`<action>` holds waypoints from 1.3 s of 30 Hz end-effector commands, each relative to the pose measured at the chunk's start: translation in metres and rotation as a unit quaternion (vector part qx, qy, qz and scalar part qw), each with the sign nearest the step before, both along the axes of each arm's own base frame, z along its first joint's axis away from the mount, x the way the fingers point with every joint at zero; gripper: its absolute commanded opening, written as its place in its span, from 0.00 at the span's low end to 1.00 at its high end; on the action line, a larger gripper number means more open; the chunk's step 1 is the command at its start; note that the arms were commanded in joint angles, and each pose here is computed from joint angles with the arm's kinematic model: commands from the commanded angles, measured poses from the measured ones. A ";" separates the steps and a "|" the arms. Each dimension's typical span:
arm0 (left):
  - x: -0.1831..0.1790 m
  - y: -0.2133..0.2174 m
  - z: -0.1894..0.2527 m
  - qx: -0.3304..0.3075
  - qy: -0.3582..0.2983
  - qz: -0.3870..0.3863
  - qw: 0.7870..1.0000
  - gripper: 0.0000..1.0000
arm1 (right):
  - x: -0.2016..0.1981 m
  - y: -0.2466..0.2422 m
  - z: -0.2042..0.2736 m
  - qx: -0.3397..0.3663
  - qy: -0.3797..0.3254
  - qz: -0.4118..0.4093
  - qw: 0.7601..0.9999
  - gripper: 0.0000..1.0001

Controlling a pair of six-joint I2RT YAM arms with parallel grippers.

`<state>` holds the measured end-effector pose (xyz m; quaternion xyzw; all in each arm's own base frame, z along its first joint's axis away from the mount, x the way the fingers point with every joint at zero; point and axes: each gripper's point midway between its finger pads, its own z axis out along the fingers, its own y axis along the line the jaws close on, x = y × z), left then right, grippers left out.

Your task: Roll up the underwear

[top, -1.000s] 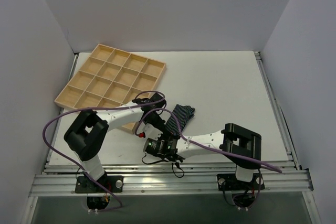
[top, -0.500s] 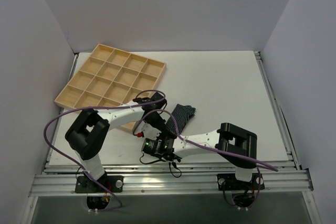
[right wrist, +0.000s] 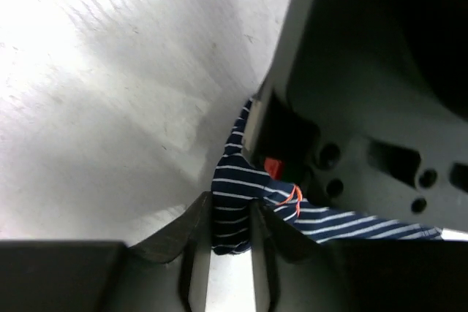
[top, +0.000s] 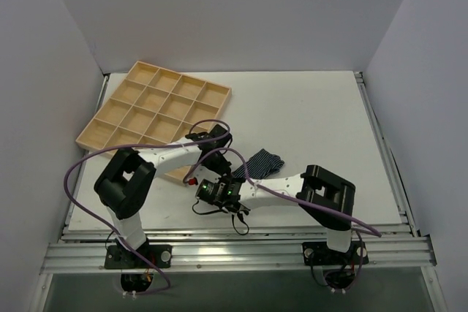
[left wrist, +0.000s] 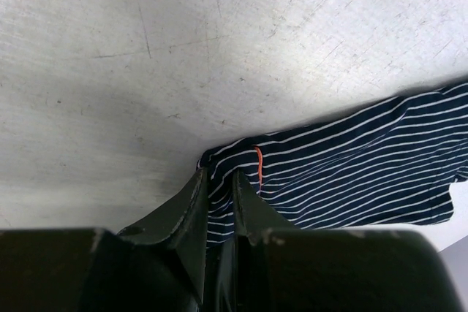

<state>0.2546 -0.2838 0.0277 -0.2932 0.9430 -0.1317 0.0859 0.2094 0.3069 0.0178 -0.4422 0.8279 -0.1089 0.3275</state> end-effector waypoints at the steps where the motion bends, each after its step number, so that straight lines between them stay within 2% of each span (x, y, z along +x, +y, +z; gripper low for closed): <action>1: -0.048 0.028 -0.018 0.074 0.072 -0.007 0.995 0.02 | 0.011 -0.044 -0.045 -0.014 0.100 -0.091 0.991 0.16; 3: -0.044 0.026 -0.011 0.059 0.068 -0.005 0.996 0.05 | 0.007 -0.043 -0.044 0.003 0.116 -0.090 0.989 0.07; 5: -0.032 0.025 -0.002 0.046 0.052 -0.004 0.998 0.13 | 0.005 -0.043 -0.041 0.018 0.124 -0.095 0.988 0.03; 7: -0.021 0.029 0.008 0.038 0.037 0.002 0.999 0.17 | 0.001 -0.042 -0.040 0.034 0.137 -0.093 0.986 0.02; 11: 0.002 0.034 0.032 0.018 -0.003 0.001 1.000 0.32 | -0.004 -0.041 -0.032 0.083 0.158 -0.106 0.978 0.01; 15: 0.023 0.037 0.065 -0.016 -0.052 0.008 0.999 0.38 | -0.005 -0.047 -0.033 0.125 0.182 -0.135 0.966 0.01; 19: 0.035 0.048 0.085 -0.023 -0.073 0.017 0.997 0.40 | -0.004 -0.054 -0.025 0.173 0.190 -0.165 0.952 0.01; 25: 0.049 0.068 0.105 -0.023 -0.126 0.011 0.992 0.42 | 0.003 -0.065 -0.014 0.273 0.239 -0.200 0.910 0.01; 27: 0.054 0.070 0.118 -0.029 -0.158 0.005 0.987 0.48 | 0.003 -0.066 -0.013 0.299 0.255 -0.203 0.897 0.01; 32: 0.067 0.065 0.159 -0.051 -0.273 -0.054 0.959 0.54 | 0.016 -0.071 -0.008 0.368 0.289 -0.208 0.859 0.02; 34: 0.076 0.061 0.175 -0.056 -0.319 -0.088 0.942 0.60 | 0.005 -0.069 -0.010 0.396 0.332 -0.196 0.833 0.02; 35: 0.078 0.059 0.182 -0.057 -0.333 -0.104 0.936 0.61 | 0.008 -0.068 -0.009 0.405 0.333 -0.191 0.830 0.02; 38: 0.084 0.051 0.197 -0.044 -0.370 -0.181 0.910 0.60 | 0.003 -0.048 -0.002 0.426 0.366 -0.137 0.816 0.03; 39: 0.086 0.046 0.200 -0.034 -0.381 -0.222 0.897 0.59 | 0.002 -0.036 0.005 0.447 0.385 -0.107 0.800 0.02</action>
